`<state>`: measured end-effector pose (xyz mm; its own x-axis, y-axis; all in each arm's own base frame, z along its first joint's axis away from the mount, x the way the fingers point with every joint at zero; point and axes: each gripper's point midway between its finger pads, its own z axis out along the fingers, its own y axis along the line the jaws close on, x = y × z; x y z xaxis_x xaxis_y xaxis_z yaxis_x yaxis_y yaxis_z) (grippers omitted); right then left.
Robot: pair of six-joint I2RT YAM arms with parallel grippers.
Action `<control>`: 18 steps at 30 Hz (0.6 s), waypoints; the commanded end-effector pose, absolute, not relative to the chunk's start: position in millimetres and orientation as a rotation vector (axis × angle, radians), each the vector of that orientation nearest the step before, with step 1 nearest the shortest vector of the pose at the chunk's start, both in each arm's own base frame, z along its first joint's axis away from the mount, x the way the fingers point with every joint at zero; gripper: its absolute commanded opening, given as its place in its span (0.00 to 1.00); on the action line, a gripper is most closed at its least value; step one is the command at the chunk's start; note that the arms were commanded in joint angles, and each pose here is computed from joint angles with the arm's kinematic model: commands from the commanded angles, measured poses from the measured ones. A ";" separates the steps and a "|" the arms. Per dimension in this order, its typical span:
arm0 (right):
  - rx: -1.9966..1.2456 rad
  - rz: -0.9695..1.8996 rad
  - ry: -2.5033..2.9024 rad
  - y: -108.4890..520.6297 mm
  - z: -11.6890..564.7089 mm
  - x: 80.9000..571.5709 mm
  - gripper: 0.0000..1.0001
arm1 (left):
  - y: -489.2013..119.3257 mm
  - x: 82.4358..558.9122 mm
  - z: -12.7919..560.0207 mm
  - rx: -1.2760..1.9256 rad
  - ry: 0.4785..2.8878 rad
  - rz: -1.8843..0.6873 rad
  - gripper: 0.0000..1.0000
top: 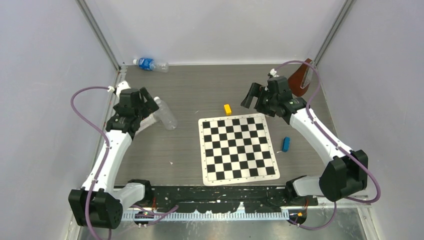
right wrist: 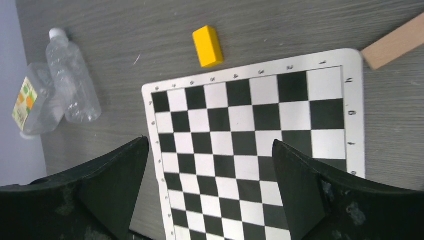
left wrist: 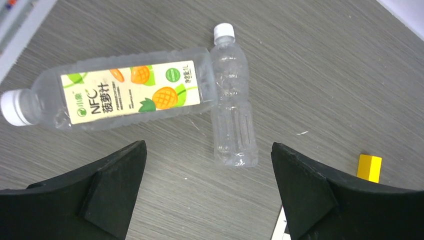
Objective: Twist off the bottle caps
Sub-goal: Pick up the plastic bottle from the corner of the board.
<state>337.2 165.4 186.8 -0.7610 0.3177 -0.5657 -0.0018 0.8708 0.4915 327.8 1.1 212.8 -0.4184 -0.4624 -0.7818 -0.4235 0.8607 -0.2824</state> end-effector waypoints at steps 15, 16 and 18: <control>0.421 0.461 2.019 108.0 232.2 346.6 1.00 | -24.5 382.1 241.1 -0.773 1.798 -0.381 0.95; 0.417 0.451 2.018 106.7 233.1 347.1 1.00 | -25.4 387.7 241.5 -0.792 1.795 -0.391 0.95; 0.422 0.442 2.022 105.2 235.3 346.7 1.00 | -27.4 399.0 245.9 -0.799 1.795 -0.402 0.94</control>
